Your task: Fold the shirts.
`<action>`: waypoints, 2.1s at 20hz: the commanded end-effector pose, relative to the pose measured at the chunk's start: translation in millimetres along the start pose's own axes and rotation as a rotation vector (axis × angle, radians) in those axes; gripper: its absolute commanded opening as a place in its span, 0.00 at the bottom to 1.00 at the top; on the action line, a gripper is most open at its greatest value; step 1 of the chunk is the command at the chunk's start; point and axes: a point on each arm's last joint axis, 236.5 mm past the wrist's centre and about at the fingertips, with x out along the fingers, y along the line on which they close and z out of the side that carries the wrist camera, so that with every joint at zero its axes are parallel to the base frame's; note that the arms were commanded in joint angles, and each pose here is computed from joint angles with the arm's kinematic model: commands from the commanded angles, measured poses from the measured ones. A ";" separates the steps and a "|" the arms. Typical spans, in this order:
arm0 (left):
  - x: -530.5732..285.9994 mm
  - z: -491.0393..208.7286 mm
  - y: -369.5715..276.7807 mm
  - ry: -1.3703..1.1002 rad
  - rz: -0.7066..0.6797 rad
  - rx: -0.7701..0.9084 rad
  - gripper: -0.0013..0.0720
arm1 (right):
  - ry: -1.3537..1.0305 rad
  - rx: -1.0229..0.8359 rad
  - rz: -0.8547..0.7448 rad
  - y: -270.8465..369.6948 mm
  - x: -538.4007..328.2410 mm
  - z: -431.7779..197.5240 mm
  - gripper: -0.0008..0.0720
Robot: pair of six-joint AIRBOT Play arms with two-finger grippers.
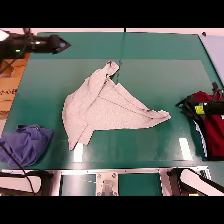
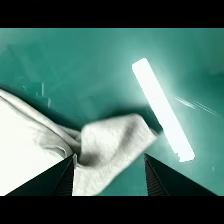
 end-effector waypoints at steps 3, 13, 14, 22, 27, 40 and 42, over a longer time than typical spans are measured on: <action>-55.2 -86.9 33.8 0.364 0.133 -0.142 0.05 | 0.077 0.125 -0.041 -45.4 34.1 -48.9 0.48; -118.5 -199.1 99.0 0.391 0.343 -0.456 0.05 | 0.061 0.143 0.084 -17.2 95.3 -35.2 0.31; -122.5 -206.2 102.9 0.394 0.346 -0.471 0.05 | 0.069 0.097 0.083 -13.8 99.5 -35.0 0.02; -105.7 -269.8 136.9 0.439 0.455 -0.563 0.76 | 0.145 0.048 -0.084 -44.5 44.6 -55.3 0.03; -25.4 -319.6 127.6 0.454 0.373 -0.590 0.76 | 0.082 0.021 -0.056 -27.0 23.3 -54.1 0.03; -28.1 -282.4 79.4 0.599 0.213 -0.436 0.04 | 0.071 -0.025 0.085 17.5 5.1 -46.8 0.03; -53.4 -217.1 52.8 0.526 0.225 -0.303 0.05 | 0.022 -0.084 0.260 77.1 -32.3 -34.2 0.03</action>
